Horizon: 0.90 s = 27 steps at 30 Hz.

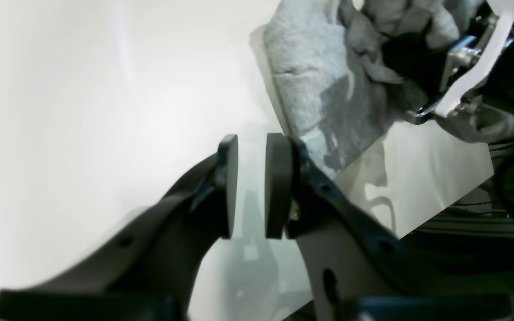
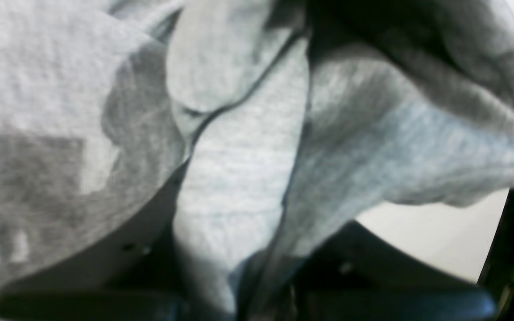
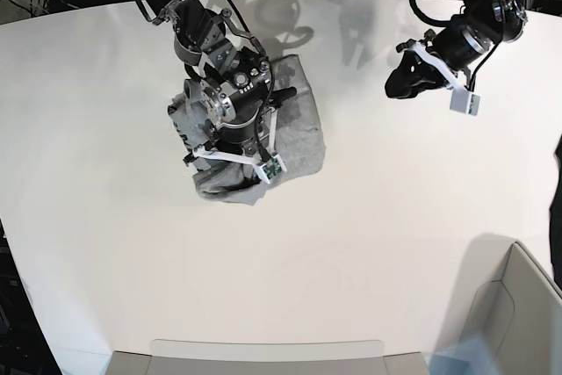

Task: Fold the T-shirt properly
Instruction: 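Fold the strip end held by the right gripper over onto the bundle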

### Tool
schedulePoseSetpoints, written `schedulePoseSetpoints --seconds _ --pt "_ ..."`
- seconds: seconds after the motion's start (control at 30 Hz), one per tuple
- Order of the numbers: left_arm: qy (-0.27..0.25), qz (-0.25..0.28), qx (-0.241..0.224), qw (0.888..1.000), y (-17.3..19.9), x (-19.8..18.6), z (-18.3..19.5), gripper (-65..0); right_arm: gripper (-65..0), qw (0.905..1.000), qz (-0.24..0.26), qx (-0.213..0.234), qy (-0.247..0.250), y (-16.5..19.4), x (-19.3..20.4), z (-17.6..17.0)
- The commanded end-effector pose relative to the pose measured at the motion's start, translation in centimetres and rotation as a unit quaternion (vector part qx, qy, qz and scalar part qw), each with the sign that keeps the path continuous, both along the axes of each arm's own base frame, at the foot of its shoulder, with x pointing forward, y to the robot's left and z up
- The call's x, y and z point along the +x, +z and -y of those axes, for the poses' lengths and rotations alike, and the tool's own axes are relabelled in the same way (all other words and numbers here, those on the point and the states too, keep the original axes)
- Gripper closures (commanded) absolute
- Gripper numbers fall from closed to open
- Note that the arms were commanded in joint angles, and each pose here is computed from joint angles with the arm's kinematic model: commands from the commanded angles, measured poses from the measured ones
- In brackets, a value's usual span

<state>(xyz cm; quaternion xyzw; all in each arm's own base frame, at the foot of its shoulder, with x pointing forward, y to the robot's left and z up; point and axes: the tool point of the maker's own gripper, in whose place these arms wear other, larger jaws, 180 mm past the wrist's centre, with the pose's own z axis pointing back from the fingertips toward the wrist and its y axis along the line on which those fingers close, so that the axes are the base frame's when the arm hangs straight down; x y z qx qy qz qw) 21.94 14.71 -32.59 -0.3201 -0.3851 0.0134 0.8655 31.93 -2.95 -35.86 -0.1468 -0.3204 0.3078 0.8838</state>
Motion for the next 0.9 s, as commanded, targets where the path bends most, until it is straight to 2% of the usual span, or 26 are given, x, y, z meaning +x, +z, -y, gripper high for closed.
schedulePoseSetpoints --seconds 0.0,0.13,0.2,0.4,0.5,0.67,0.77,0.87 --pt "0.002 0.020 -0.005 1.000 1.0 0.5 -0.1 -10.8 -10.3 0.9995 0.026 0.008 0.012 1.4 0.8 -0.9" --pt "0.002 0.020 -0.004 1.000 1.0 0.5 -0.1 -10.8 -28.0 0.9987 0.017 0.005 0.049 0.8 -0.5 -2.9" --pt "0.003 0.021 -0.004 1.000 1.0 0.5 -0.1 -10.8 -31.5 0.9983 0.013 0.006 0.057 0.6 -1.2 -3.5" --pt "0.009 0.002 -0.015 1.000 -0.2 0.4 -0.4 -10.8 -31.7 0.9969 0.022 0.030 0.069 1.6 -1.9 -4.4" --pt "0.018 -0.025 -0.030 0.999 -1.9 -0.1 -0.6 -10.8 -31.6 0.9940 -0.004 0.073 0.082 1.4 -2.9 -5.6" --pt "0.024 -0.035 -0.038 0.998 -2.6 -0.3 -0.8 -10.8 -31.6 0.9770 -0.055 0.171 0.115 2.1 -4.4 -8.1" --pt "0.025 -0.034 -0.039 0.998 -2.6 -0.2 -0.8 -10.8 -31.6 0.9663 -0.050 0.214 0.135 2.8 -3.9 -8.9" --pt "0.026 -0.033 -0.039 0.998 -2.6 -0.2 -0.8 -10.8 -31.6 0.9595 -0.024 0.239 0.147 4.0 -2.6 -9.6"
